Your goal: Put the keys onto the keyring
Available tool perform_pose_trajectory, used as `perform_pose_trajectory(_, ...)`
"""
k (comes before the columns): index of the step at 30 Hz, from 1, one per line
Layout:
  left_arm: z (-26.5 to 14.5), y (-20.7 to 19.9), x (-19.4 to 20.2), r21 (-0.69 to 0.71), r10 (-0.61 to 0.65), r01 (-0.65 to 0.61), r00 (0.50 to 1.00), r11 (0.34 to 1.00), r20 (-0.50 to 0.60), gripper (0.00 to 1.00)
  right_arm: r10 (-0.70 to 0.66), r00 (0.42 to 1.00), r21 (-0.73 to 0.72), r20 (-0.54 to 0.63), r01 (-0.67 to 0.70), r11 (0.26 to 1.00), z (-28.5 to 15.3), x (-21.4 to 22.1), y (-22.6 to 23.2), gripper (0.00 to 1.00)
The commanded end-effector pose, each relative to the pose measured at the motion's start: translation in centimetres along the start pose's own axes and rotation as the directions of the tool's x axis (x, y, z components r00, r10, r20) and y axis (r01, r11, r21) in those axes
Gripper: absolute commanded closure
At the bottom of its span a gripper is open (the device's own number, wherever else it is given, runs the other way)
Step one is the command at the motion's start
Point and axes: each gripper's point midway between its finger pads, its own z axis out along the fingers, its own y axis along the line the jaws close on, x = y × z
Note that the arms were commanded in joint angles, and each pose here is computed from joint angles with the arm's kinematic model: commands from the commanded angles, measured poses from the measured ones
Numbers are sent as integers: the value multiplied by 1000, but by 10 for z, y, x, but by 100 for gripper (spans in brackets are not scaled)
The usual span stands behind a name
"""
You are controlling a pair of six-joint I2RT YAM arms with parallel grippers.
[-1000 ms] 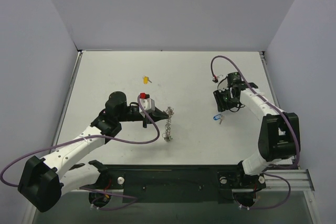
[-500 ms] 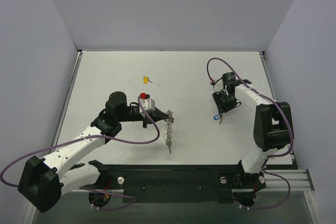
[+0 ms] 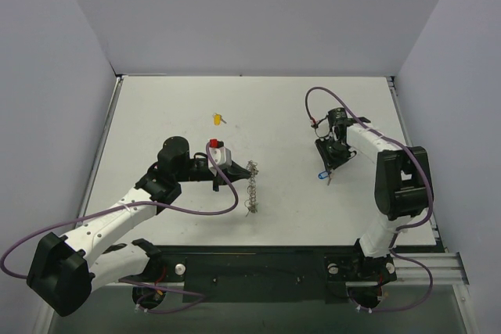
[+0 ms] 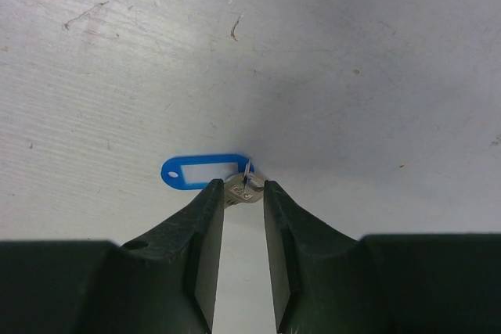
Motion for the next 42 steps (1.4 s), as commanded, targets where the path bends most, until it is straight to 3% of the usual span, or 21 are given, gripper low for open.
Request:
perform_pose_trajectory(1,-3,6,-41,-13,110,-109,991,994,79,100,7,999,13,-43,-6,1000,-4,2,0,78)
perform_pose_trajectory(42,-3,6,-42,-15,115,-114,990,993,78,100,-2,996,23,-90,4,1000,5,5,1,87)
